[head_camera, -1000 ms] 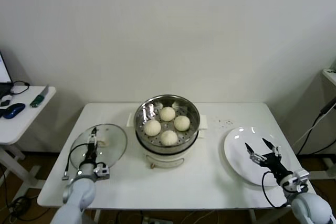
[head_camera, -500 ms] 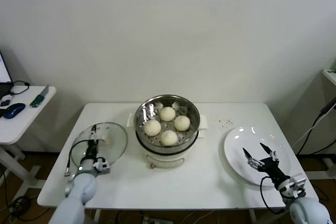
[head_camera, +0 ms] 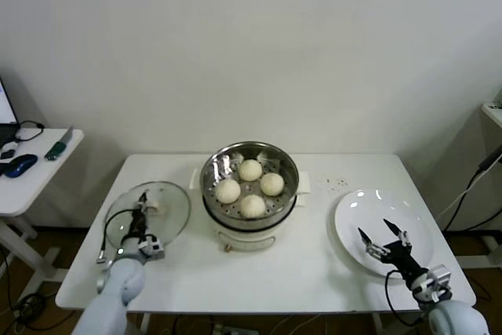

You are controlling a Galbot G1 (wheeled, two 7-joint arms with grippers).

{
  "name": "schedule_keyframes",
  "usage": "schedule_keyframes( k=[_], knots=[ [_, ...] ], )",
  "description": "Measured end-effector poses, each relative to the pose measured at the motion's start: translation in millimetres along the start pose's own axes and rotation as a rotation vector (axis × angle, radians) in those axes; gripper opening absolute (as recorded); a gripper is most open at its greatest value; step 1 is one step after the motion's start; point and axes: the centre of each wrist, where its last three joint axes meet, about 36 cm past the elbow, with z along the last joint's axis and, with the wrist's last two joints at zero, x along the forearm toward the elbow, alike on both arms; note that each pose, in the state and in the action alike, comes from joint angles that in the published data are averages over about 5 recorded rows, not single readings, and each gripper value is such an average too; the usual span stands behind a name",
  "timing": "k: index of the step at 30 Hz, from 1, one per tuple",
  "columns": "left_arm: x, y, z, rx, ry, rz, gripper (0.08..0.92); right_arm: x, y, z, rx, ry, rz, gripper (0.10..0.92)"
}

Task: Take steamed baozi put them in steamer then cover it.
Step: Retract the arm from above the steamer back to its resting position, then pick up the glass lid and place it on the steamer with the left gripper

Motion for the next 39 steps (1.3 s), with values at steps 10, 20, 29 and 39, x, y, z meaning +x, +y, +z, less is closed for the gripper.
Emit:
schedule_keyframes(
  k=[10,20,29,39],
  knots=[
    [7.8,4.5,6.0,0.017,0.011,-0.018,0.151,0.4,0.5,2.8,0.016,0.004,-0.002,0.823],
    [37.6,38.5,14.1,0.005,0.059,-0.112,0.151,-0.3,-5.6,0.5,0.031,-0.003,0.004,0.823],
    [84.6,87.5,6.5,-0.011,0.098,-0.218,0.151,-4.8,-10.7,-0.8,0.049,-0.004,0.000,0.823],
    [124.9,157.2,-25.9,0.025,0.074,-0.320,0.151,-12.4,-18.1,-1.0,0.066,0.002,0.001,0.823]
  ],
)
